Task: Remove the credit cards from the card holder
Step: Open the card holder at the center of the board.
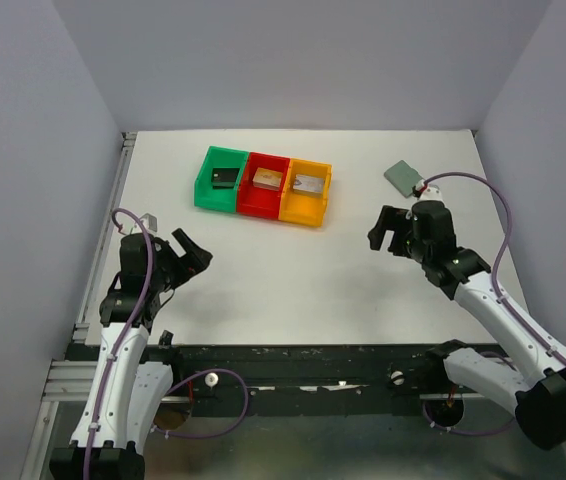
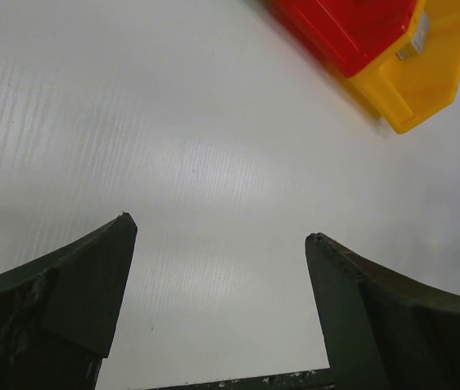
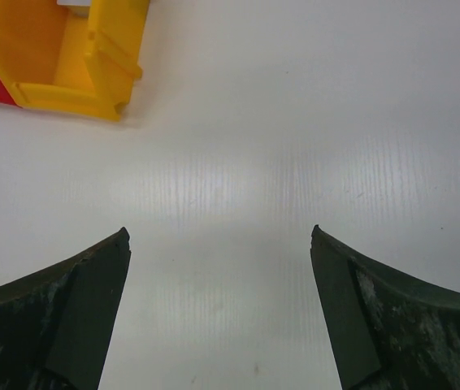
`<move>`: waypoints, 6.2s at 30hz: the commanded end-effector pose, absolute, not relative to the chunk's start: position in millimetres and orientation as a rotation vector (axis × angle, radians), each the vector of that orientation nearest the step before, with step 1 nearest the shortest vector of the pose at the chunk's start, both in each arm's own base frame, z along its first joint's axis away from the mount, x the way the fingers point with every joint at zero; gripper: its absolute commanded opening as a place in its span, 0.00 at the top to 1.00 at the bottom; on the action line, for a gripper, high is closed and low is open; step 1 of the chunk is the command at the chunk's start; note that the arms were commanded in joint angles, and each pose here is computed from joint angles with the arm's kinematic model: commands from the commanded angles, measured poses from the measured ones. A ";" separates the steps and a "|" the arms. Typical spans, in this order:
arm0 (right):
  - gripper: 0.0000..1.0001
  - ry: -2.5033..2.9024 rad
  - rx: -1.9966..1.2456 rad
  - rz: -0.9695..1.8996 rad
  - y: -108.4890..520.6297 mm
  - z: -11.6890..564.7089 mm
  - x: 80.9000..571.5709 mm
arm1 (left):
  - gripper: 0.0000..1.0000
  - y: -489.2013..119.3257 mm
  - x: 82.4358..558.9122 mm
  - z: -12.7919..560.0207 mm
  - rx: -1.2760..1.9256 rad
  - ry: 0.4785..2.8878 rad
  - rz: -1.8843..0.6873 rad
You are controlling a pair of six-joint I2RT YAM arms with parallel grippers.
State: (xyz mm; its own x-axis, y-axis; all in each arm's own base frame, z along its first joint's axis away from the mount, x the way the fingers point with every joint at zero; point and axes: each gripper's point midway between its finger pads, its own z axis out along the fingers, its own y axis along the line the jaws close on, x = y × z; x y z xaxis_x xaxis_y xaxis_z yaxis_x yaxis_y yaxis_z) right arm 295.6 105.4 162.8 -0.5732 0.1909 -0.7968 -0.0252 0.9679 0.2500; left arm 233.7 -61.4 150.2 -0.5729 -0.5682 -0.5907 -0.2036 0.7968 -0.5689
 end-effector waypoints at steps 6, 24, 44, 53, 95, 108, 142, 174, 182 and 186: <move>0.03 2.143 0.311 0.203 84.0 167.5 315.1 | 0.02 -67.6 242.1 156.7 -0.491 2.127 -0.611; 0.38 2.216 0.953 0.314 -1.0 103.9 462.3 | 0.05 -92.2 254.3 151.8 -0.454 2.150 -0.723; 0.44 2.177 1.229 0.405 -28.8 65.6 522.5 | 0.05 -93.5 275.7 141.3 -0.536 2.197 -0.729; 0.43 2.233 1.257 0.348 -33.5 47.6 516.5 | 0.05 -96.3 284.2 139.8 -0.553 2.203 -0.749; 0.44 2.328 1.077 0.304 -36.4 76.5 525.4 | 0.06 -100.7 284.5 131.1 -0.585 2.201 -0.791; 0.40 2.277 1.108 0.188 -59.7 81.2 559.8 | 0.06 -100.5 282.8 130.7 -0.583 2.204 -0.789; 0.38 2.547 1.094 0.370 1.2 39.3 548.3 | 0.06 -110.3 282.7 136.6 -0.567 2.187 -0.865; 0.34 2.484 1.022 0.300 -26.0 53.9 536.9 | 0.06 -113.5 277.4 135.5 -0.554 2.188 -0.865; 0.35 2.511 1.038 0.292 -26.0 42.9 536.9 | 0.06 -113.4 278.6 134.5 -0.557 2.189 -0.863; 0.35 2.514 1.037 0.301 -24.5 43.0 540.3 | 0.06 -113.5 278.9 132.3 -0.560 2.195 -0.862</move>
